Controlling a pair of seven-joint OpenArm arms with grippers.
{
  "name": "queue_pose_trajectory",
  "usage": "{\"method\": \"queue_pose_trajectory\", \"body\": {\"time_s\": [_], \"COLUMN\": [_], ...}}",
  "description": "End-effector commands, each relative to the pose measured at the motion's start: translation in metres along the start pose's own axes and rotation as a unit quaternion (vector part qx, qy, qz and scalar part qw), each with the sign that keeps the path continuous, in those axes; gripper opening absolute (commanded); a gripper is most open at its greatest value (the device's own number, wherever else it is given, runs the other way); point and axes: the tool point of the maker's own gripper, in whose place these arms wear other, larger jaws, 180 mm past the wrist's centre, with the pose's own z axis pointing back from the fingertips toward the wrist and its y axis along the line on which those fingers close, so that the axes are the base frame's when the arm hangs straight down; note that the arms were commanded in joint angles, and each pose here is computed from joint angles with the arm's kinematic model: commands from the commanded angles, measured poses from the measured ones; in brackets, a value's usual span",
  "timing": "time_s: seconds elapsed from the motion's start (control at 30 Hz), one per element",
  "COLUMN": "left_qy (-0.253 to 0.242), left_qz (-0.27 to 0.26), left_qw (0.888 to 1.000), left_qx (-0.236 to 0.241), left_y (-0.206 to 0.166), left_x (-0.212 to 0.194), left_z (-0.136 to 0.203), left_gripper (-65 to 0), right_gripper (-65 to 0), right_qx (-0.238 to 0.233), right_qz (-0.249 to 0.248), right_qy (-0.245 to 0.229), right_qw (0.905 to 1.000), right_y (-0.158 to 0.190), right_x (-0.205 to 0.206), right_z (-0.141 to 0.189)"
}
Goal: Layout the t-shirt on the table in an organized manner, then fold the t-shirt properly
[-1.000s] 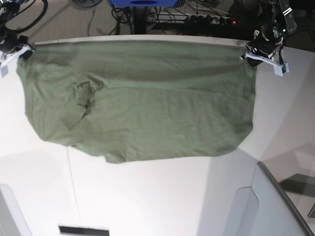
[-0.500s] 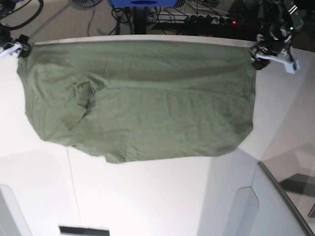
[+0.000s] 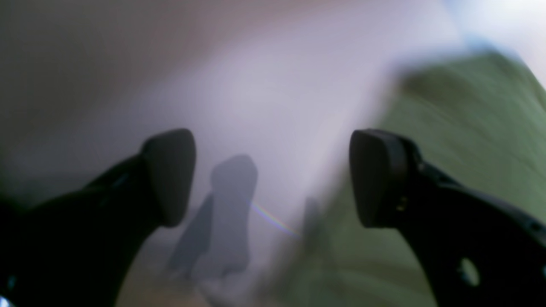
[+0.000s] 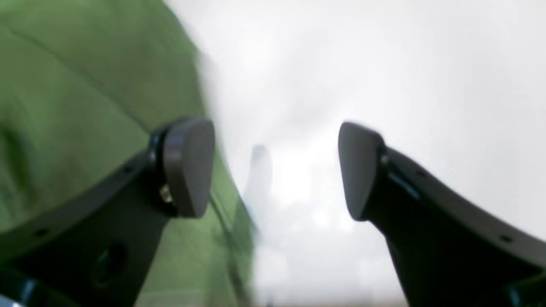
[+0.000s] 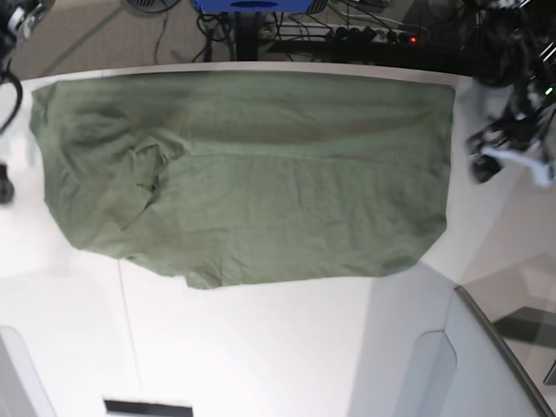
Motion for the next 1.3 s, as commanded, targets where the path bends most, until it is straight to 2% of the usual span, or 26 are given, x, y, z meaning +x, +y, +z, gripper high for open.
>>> {"method": "queue_pose_trajectory", "body": {"time_s": [0.0,0.1,0.13,0.17,0.23,0.4,0.53,0.77,0.83,0.97,1.13,1.27], "left_qy": [-0.017,-0.001,0.001,0.003,0.007,0.013,0.021,0.028,0.028,0.028,0.034,0.069], "left_qz": [-0.016,-0.027,-0.025,-0.023,-0.02,-0.021,-0.028,-0.031,-0.031,-0.031,-0.034,-0.062], "left_qw": [1.0,0.997,0.996,0.995,0.994,0.994,0.995,0.995,0.995,0.995,0.994,0.981], "left_qx": [-0.021,-0.075,-0.088,-0.096,-0.108,-0.106,-0.094,-0.088,-0.088,-0.088,-0.103,-0.168], "left_y": [-0.019,-0.071,-0.084,-0.092,-0.105,-0.102,-0.089,-0.083,-0.083,-0.083,-0.097,-0.155], "left_x": [0.013,0.001,-0.003,-0.005,-0.01,-0.015,-0.022,-0.027,-0.027,-0.027,-0.033,-0.064], "left_z": [-0.003,-0.017,-0.019,-0.02,-0.022,-0.021,-0.018,-0.016,-0.016,-0.016,-0.017,-0.017], "left_gripper": [-24.2,-48.9,-59.1,-65.0,-65.0,-65.0,-65.0,-65.0,-65.0,-65.0,-65.0,-65.0], "right_gripper": [-22.2,-22.2,-22.2,-22.2,-22.2,-22.4,-22.4,-23.4,-32.0,-63.8,-65.0,-65.0], "right_qx": [0.013,0.056,0.069,0.078,0.094,0.113,0.093,0.094,0.094,0.093,0.092,0.093], "right_qz": [0.012,0.009,-0.002,-0.013,-0.038,-0.093,-0.097,-0.098,-0.098,-0.1,-0.079,-0.059], "right_qy": [-0.024,-0.044,-0.047,-0.05,-0.051,-0.049,-0.038,-0.022,-0.018,-0.016,-0.037,-0.047], "right_qw": [0.9995,0.9974,0.9965,0.9956,0.9936,0.988,0.9902,0.9905,0.9906,0.9904,0.9919,0.9928], "right_y": [0.006,0.029,0.034,0.036,0.039,0.045,0.046,0.054,0.053,0.053,0.05,0.055], "right_x": [0.024,0.048,0.051,0.054,0.057,0.04,0.026,0.008,0.005,0.002,0.013,0.016], "right_z": [-0.006,-0.035,-0.045,-0.052,-0.065,-0.09,-0.099,-0.104,-0.104,-0.104,-0.098,-0.093]}}
